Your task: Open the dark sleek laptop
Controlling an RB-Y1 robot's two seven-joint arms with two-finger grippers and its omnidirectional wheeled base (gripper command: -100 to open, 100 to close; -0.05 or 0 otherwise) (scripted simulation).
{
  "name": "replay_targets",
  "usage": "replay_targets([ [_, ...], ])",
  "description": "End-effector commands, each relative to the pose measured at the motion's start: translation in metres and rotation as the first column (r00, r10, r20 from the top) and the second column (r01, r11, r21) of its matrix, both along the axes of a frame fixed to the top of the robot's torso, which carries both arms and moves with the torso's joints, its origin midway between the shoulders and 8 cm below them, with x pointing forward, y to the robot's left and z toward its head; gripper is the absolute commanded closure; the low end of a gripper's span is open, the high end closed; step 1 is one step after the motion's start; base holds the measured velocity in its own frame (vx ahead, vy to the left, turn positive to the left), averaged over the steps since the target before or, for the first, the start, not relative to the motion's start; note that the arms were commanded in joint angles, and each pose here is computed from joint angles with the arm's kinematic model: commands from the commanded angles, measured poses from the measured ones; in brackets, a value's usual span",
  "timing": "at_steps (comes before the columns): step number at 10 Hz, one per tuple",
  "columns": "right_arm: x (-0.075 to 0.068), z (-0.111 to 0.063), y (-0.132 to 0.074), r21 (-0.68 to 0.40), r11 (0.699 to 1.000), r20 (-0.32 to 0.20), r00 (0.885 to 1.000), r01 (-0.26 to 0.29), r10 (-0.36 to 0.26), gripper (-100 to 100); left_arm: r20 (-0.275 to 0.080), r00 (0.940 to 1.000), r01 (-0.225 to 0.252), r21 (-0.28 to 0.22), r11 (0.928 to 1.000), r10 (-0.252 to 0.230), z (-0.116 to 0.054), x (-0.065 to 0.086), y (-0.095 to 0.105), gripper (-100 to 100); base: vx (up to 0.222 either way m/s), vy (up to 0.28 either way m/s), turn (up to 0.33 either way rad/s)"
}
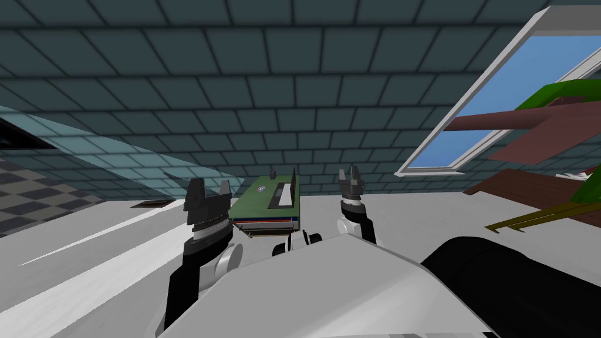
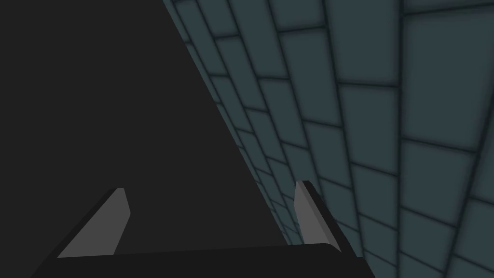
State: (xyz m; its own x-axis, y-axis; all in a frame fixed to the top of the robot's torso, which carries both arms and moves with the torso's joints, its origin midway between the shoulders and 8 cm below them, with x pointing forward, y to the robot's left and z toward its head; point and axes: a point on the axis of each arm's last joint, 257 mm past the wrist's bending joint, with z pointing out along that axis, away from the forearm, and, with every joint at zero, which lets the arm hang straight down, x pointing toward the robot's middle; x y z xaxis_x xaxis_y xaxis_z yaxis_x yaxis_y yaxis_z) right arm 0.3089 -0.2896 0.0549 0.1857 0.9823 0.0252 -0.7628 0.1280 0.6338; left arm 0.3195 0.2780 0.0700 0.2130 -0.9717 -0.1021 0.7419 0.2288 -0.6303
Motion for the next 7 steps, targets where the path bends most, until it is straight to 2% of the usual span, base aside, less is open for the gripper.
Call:
replay_targets([
  [1,0.0,0.0,0.0,0.0,1.0,0.0,1.0,0.0,0.0,0,-0.084,0.9964,0.016,0.048,0.9987,-0.012,-0.02,0.018,-0.007,-100,-0.003,-0.077,-0.076],
  [2,0.0,0.0,0.0,0.0,1.0,0.0,1.0,0.0,0.0,0,-0.109,0.9939,0.018,0.056,0.9983,-0.011,-0.026,0.023,-0.008,-100,-0.007,-0.079,-0.062],
  [3,0.0,0.0,0.0,0.0,1.0,0.0,1.0,0.0,0.0,0,-0.16,0.9871,0.019,0.067,0.9976,-0.008,-0.04,0.034,-0.009,-100,-0.008,-0.092,-0.073],
  [4,0.0,0.0,0.0,0.0,1.0,0.0,1.0,0.0,0.0,0,-0.185,0.9827,0.018,0.072,0.9973,-0.005,-0.047,0.039,-0.009,-100,-0.005,-0.078,-0.067],
  [5,0.0,0.0,0.0,0.0,1.0,0.0,1.0,0.0,0.0,0,-0.234,0.9723,0.017,0.078,0.9968,0.002,-0.061,0.049,-0.01,-100,0.009,-0.074,-0.086],
  [7,0.0,0.0,0.0,0.0,1.0,0.0,1.0,0.0,0.0,0,-0.321,0.9468,0.016,0.092,0.9956,0.014,-0.088,0.065,-0.011,-100,-0.001,-0.097,-0.086],
])
